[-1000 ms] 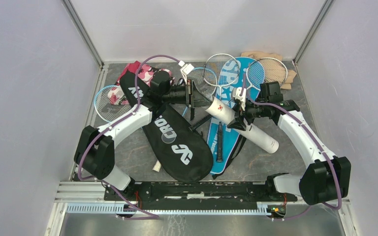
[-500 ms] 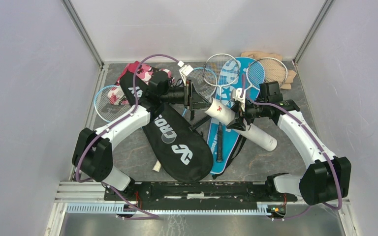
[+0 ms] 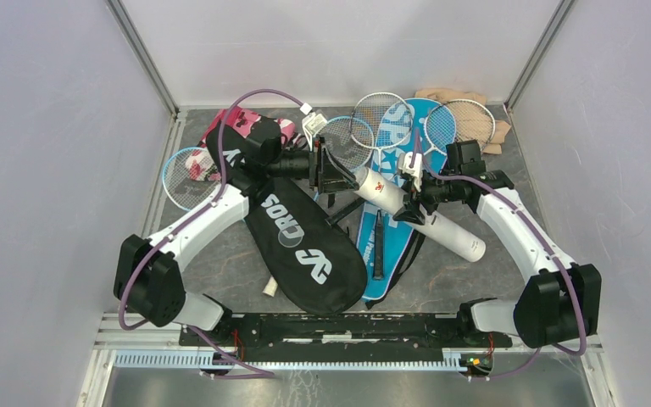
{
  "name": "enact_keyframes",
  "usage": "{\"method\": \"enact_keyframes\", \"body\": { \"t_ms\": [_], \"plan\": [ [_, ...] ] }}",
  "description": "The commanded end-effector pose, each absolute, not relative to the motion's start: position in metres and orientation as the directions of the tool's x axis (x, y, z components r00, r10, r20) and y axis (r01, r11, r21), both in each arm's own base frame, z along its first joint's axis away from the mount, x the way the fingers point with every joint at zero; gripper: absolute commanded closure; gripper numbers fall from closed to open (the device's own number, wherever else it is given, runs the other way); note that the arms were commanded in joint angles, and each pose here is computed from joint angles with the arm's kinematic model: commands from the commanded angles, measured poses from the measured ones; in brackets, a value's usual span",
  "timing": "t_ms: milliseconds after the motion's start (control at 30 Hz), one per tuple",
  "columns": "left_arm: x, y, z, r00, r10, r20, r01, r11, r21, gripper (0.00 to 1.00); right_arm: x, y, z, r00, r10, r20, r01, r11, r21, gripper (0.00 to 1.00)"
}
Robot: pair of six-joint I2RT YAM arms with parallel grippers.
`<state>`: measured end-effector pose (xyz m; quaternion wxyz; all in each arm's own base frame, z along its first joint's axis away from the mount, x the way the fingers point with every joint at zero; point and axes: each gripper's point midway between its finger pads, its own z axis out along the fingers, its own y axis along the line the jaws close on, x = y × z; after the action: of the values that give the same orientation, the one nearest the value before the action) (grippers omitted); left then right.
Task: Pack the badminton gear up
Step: Place the shuttlecock at the shuttle tube.
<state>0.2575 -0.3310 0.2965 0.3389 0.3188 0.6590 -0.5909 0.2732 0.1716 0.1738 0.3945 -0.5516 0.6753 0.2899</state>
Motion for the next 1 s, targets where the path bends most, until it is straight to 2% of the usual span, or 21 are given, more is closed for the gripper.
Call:
{"method": "enact_keyframes", "body": {
  "t_ms": [0,433,733,967],
  "plan": [
    [0.243,-0.33,0.324,-0.459,0.027,-0.888,0.888,0.022,-0.459,0.41,0.281,0.171,0.183,-0.051,-0.519,-0.853,-0.97,0.228,-0.08,0.86],
    [0.263,-0.334,0.297,-0.42,0.065,-0.905,0.903,0.122,-0.411,0.37,0.274,0.175,0.19,-0.049,-0.503,-0.863,-0.976,0.206,-0.065,0.86],
    [0.247,-0.351,0.276,-0.406,0.153,-0.901,0.914,0.079,-0.398,0.37,0.273,0.178,0.195,-0.041,-0.495,-0.868,-0.978,0.198,-0.066,0.86],
    [0.229,-0.365,0.272,-0.415,0.194,-0.889,0.907,0.006,-0.422,0.42,0.272,0.183,0.195,-0.042,-0.484,-0.874,-0.982,0.182,-0.053,0.85]
  ]
}}
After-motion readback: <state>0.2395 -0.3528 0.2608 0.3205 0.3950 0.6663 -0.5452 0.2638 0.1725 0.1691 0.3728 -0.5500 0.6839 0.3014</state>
